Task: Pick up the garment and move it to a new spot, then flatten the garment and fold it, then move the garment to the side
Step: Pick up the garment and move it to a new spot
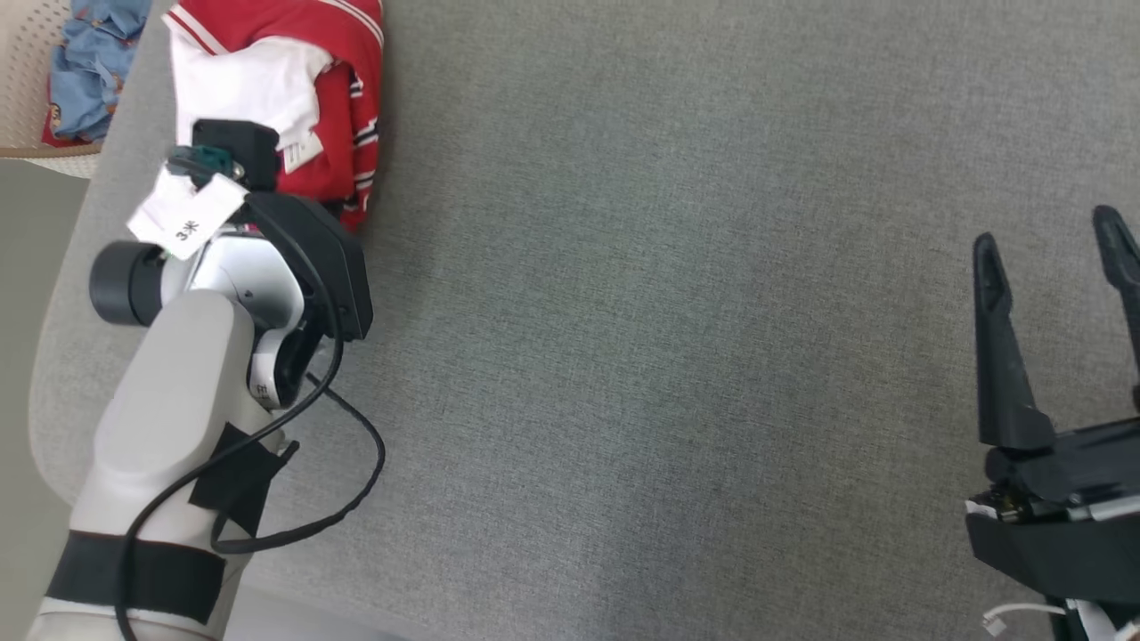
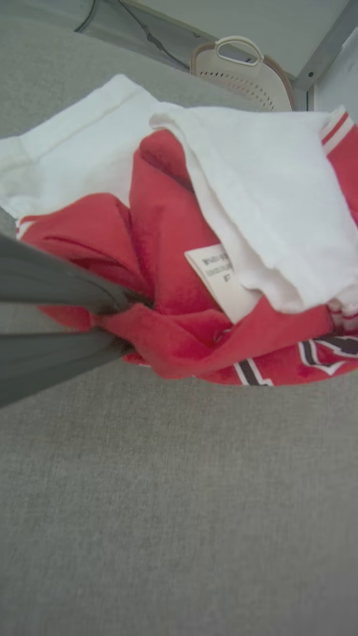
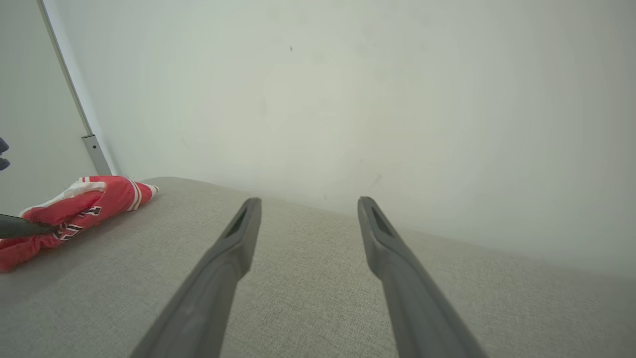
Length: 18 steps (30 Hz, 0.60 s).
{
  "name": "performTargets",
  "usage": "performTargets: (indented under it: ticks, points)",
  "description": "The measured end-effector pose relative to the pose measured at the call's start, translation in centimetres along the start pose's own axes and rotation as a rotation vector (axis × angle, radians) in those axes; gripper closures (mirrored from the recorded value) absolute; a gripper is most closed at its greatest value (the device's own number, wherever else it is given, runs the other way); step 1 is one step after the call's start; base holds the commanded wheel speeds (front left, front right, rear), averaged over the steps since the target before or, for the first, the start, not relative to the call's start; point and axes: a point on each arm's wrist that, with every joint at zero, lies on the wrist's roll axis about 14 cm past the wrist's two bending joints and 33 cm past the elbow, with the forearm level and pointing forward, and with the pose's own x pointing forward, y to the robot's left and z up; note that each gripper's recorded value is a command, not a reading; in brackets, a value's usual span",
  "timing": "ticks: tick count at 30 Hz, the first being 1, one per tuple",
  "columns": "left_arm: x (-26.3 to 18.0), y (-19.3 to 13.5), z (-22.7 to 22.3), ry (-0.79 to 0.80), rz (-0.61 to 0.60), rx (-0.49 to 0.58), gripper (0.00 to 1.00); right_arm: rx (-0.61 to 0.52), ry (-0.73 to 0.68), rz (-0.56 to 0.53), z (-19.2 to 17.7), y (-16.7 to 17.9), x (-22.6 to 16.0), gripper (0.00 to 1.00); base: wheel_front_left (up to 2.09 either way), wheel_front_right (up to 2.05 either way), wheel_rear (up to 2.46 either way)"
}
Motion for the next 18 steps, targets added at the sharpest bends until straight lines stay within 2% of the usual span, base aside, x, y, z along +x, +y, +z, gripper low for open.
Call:
performTargets:
  ticks: [9, 18]
  points:
    - [-2.4, 0.5, 5.6, -0.195, -0.031, 0.028, 1.00, 0.062, -0.034, 0.012, 1.1, 1.5, 0.3, 0.00, 0.00, 0.00, 0.00]
    - [-7.5, -0.7, 13.7, -0.463, -0.104, 0.089, 1.00, 0.103, -0.106, 0.004, 3.8, 2.8, -0.1, 0.00, 0.00, 0.00, 0.00]
